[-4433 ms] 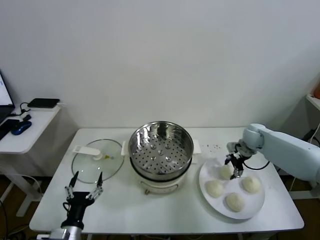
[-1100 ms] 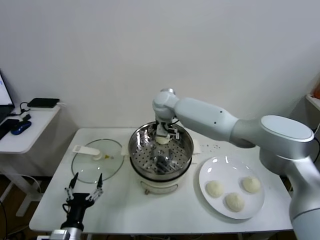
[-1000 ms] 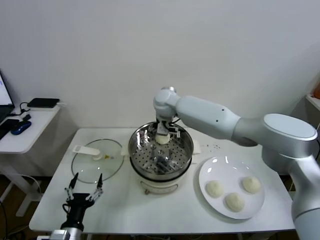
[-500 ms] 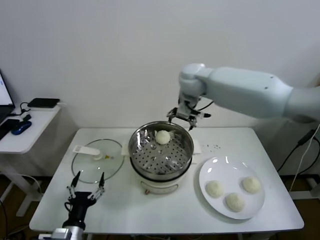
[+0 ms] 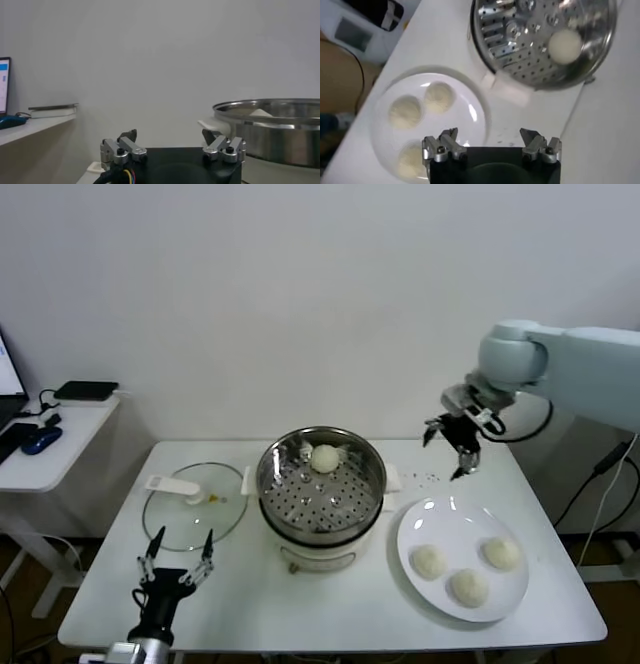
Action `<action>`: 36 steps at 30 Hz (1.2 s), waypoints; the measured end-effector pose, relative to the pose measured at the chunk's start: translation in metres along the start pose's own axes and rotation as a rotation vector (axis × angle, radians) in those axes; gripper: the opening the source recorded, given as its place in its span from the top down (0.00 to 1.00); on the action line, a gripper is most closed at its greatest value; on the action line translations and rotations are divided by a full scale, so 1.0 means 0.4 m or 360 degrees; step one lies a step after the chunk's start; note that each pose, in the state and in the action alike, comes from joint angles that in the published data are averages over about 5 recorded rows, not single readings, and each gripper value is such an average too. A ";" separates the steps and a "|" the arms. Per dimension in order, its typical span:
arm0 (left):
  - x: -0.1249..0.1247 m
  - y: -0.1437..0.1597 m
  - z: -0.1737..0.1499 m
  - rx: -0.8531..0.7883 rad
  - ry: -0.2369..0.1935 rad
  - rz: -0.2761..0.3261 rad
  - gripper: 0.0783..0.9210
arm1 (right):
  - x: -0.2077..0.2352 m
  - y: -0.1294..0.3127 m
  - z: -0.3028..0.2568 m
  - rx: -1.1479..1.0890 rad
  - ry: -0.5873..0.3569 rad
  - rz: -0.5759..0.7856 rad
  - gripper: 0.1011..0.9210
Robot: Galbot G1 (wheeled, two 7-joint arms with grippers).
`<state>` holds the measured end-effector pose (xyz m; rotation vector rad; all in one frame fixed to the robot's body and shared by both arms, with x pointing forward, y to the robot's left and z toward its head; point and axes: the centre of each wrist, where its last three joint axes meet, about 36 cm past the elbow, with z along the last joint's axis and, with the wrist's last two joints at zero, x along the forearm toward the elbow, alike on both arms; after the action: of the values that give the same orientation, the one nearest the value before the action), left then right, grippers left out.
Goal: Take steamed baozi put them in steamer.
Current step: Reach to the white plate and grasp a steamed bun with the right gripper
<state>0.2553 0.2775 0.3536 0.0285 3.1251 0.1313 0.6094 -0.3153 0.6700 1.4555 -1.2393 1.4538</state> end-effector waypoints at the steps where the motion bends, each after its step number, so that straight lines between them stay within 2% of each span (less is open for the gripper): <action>1: 0.001 0.000 -0.001 0.0000 -0.0001 0.0001 0.12 | -0.014 0.012 0.010 -0.0032 -0.0003 -0.0011 0.12; 21: 0.005 0.010 -0.015 -0.0023 -0.0010 0.0012 0.12 | -0.300 0.113 0.022 -0.0235 -0.0069 -0.0192 0.12; 36: 0.016 0.011 -0.005 -0.0029 0.0007 0.0022 0.12 | -0.415 0.122 0.014 -0.0229 -0.0059 -0.0180 0.12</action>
<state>0.2489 0.2818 0.3560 0.0501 3.1284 0.1603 0.5812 -0.3117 0.4994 1.4373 -1.2371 1.2423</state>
